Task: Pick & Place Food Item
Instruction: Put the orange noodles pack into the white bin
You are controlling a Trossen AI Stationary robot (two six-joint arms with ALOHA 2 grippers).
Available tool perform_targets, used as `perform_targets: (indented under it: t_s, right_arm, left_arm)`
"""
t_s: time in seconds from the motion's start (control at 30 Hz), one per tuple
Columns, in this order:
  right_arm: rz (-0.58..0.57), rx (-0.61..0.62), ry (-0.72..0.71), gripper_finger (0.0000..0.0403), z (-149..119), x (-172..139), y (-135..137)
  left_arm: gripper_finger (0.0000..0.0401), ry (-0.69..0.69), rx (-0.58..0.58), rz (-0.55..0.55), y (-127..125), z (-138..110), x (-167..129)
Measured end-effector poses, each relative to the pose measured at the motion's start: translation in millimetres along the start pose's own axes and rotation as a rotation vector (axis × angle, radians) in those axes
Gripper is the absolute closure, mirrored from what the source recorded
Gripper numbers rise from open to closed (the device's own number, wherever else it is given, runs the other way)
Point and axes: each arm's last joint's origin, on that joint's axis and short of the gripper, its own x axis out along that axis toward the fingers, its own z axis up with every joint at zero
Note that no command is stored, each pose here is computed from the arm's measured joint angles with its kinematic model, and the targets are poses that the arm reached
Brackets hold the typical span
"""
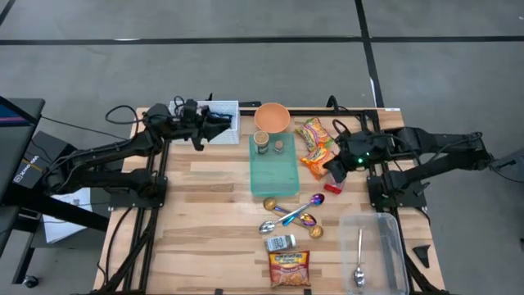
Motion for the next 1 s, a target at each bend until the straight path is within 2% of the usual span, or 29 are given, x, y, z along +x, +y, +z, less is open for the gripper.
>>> perform_targets:
  t_s: [0.13, 0.27, 0.33, 0.5, 0.6, 0.77, 1.0]
  right_arm:
    - [-0.028, -0.033, 0.062, 0.0327, 2, 2, -8]
    - [-0.059, -0.157, 0.094, 0.0269, 8, 12, -13]
    - [-0.066, -0.289, 0.127, 0.0237, 11, 20, -14]
    - [-0.078, -0.740, 0.251, 0.0175, 12, 48, -11]
    - [-0.088, -0.880, 0.331, 0.0159, 11, 69, -9]
    - [-0.161, -0.960, 0.492, 0.0164, 14, 105, -18]
    - [-0.216, -0.935, 0.637, 0.0186, 28, 143, -47]
  left_arm:
    - [0.0284, -0.055, 0.025, 0.024, -1, 4, 0]
    - [0.0284, -0.061, 0.032, 0.036, 0, 4, 0]
    - [0.0284, -0.061, 0.044, 0.037, 0, 4, 0]
    - [0.0284, -0.064, 0.043, 0.041, 0, 4, 0]
    - [0.0284, -0.058, 0.040, 0.031, -2, 3, 1]
    - [0.0284, -0.049, 0.035, 0.016, -5, 1, 2]
    - [0.0284, -0.052, 0.031, 0.029, -6, 0, 3]
